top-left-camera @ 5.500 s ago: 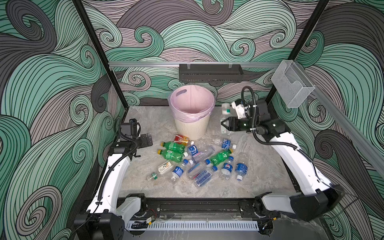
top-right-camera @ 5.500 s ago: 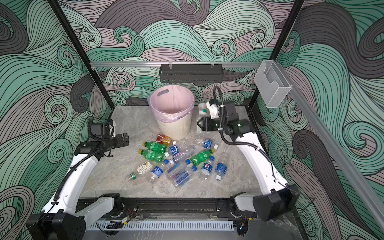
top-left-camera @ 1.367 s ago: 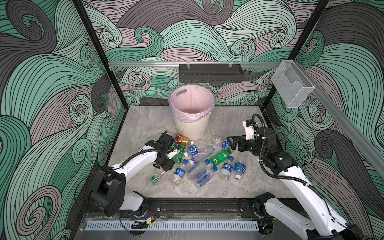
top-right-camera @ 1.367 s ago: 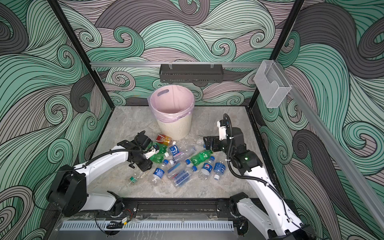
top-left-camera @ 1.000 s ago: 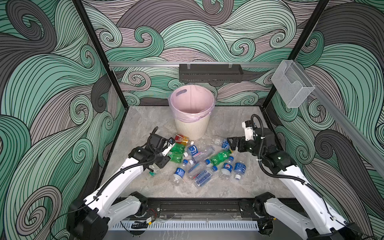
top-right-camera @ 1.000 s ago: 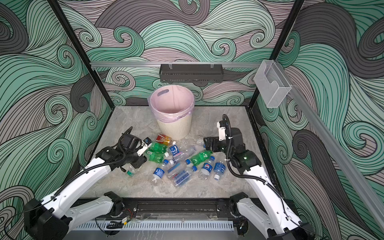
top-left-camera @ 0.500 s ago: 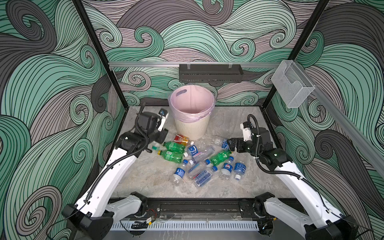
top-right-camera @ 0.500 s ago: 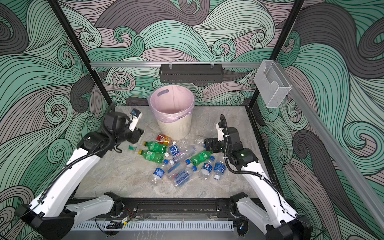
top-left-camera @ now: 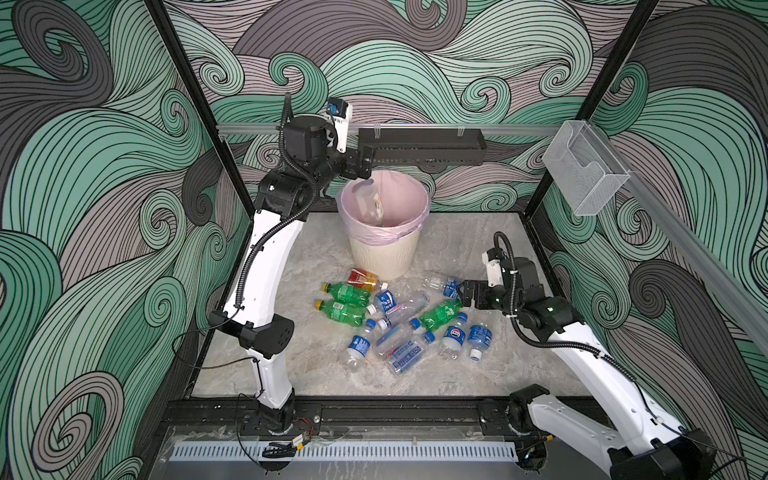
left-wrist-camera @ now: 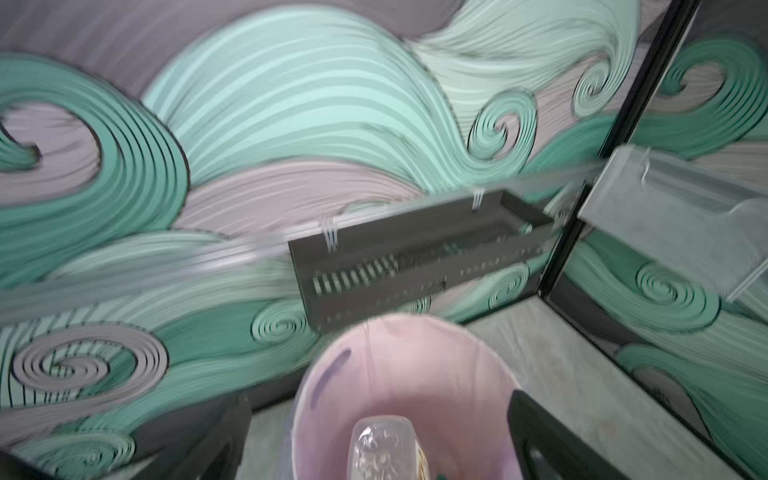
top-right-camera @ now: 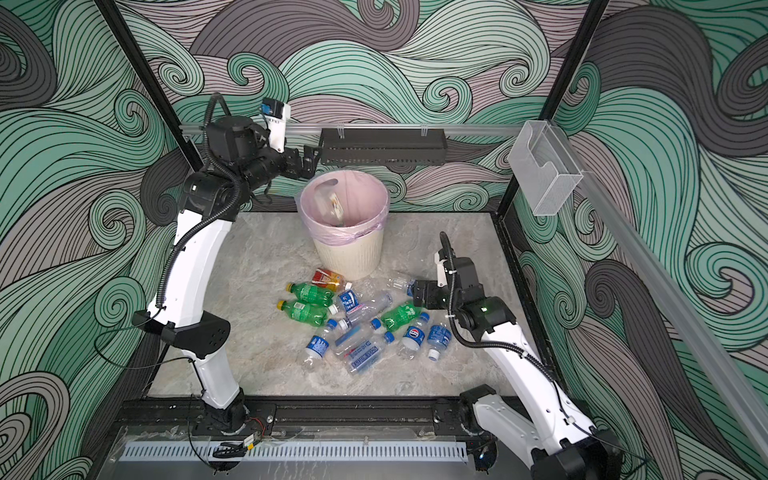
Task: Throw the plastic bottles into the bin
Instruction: 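Lift the clear bottle over the bin and release it with the left gripper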
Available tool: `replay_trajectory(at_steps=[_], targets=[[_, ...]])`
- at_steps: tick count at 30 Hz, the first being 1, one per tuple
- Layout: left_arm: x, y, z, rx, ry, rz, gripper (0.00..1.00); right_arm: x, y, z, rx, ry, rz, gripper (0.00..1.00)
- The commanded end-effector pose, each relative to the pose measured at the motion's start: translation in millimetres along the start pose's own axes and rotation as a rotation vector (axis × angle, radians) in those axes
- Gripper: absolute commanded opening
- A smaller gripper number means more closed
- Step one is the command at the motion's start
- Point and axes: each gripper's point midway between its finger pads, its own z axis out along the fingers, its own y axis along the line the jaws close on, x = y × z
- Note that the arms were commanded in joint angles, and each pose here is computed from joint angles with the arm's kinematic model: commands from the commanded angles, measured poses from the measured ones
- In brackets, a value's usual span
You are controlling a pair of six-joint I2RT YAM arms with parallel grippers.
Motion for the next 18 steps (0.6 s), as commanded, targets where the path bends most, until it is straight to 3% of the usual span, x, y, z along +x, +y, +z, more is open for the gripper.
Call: replay_trajectory(at_steps=[1, 6, 18], targets=[[1, 3, -38, -0.008, -0.039, -0.021, 0.99, 14, -15, -10, 0.068, 0.028, 0.027, 1.0], [42, 18, -82, -0.088, -0.002, 0.003, 0.99, 34, -28, -13, 0.143, 0.11, 0.076, 0.98], [203, 33, -134, -0.168, 0.318, -0.011, 0.99, 103, -62, 11, 0.289, 0.331, 0.271, 0.94]])
